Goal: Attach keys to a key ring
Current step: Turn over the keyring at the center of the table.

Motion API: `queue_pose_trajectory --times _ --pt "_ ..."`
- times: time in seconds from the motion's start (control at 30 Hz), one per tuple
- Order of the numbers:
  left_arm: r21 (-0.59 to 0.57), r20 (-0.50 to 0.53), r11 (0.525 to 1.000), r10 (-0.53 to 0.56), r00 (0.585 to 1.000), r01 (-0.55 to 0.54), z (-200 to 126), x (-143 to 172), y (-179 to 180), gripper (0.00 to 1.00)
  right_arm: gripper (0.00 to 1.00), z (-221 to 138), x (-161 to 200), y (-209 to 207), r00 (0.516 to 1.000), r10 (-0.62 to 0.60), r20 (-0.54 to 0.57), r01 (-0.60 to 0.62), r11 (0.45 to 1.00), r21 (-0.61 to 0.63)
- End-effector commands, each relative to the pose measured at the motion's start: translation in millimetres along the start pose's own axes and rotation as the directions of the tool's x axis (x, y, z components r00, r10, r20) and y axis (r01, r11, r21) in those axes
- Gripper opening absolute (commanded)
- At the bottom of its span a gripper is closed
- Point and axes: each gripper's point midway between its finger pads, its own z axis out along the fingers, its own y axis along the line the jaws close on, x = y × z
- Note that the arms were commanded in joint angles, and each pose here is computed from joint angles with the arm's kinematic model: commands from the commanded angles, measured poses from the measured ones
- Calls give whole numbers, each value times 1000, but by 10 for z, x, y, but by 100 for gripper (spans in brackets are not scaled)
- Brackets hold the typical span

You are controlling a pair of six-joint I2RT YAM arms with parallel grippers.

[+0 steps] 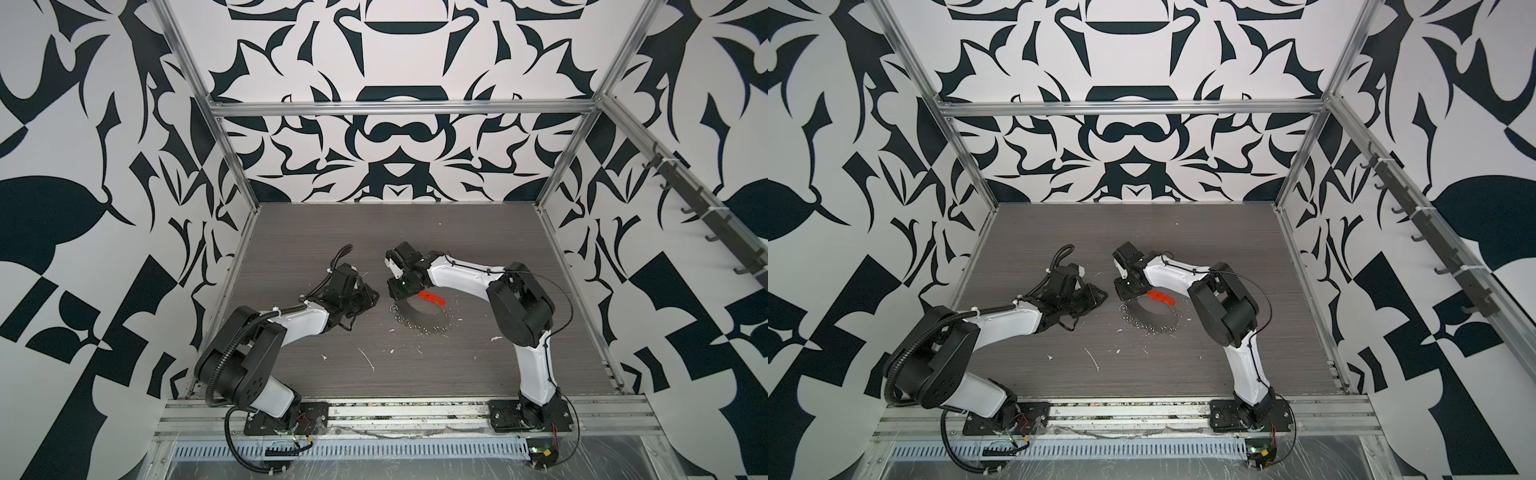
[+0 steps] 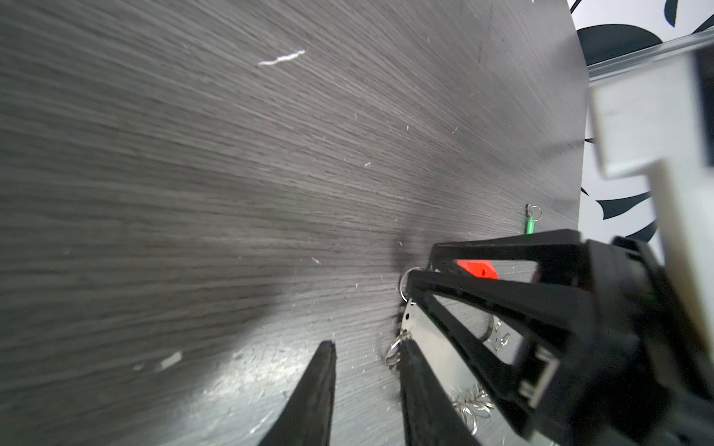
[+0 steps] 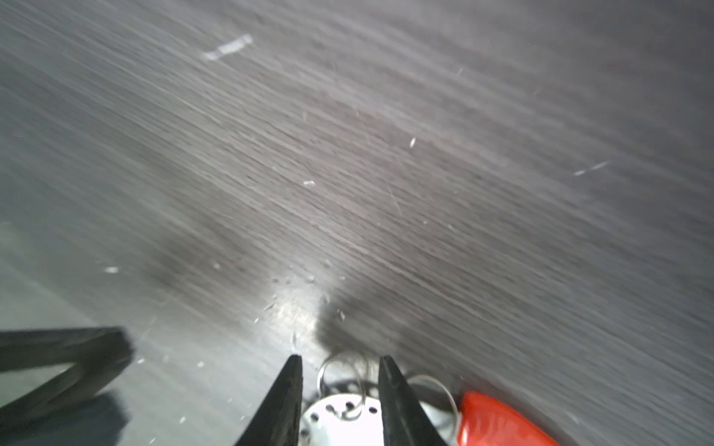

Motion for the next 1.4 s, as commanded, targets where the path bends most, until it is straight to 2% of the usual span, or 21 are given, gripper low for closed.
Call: queue_pose_trajectory --times 0.0,0.6,0.77,0.93,1.03,1.2,1.37 --pt "1 12 1000 -5 1000 5 -15 -5 22 32 37 -91 -30 34 1000 -25 1 25 1000 18" --pt "-2 19 1000 -5 1000 5 -25 -26 16 32 33 -182 27 51 998 -63 7 63 995 79" --pt "-2 21 1000 -8 1000 8 -28 -31 14 32 17 -168 29 64 998 -62 10 61 995 75" --pt "-7 27 1000 -6 1000 6 -46 -31 29 32 10 -195 8 98 998 -64 24 62 995 75" --pt "-8 30 1000 -4 1000 4 -54 -33 32 33 1 -257 -22 129 997 -63 41 60 996 73" --pt "-11 50 1000 16 999 -15 -124 -96 53 32 0 -539 -180 240 992 -62 113 58 998 37" --pt "-9 122 1000 7 993 -6 -405 -340 111 31 0 -1117 -544 462 950 -59 306 75 996 -42"
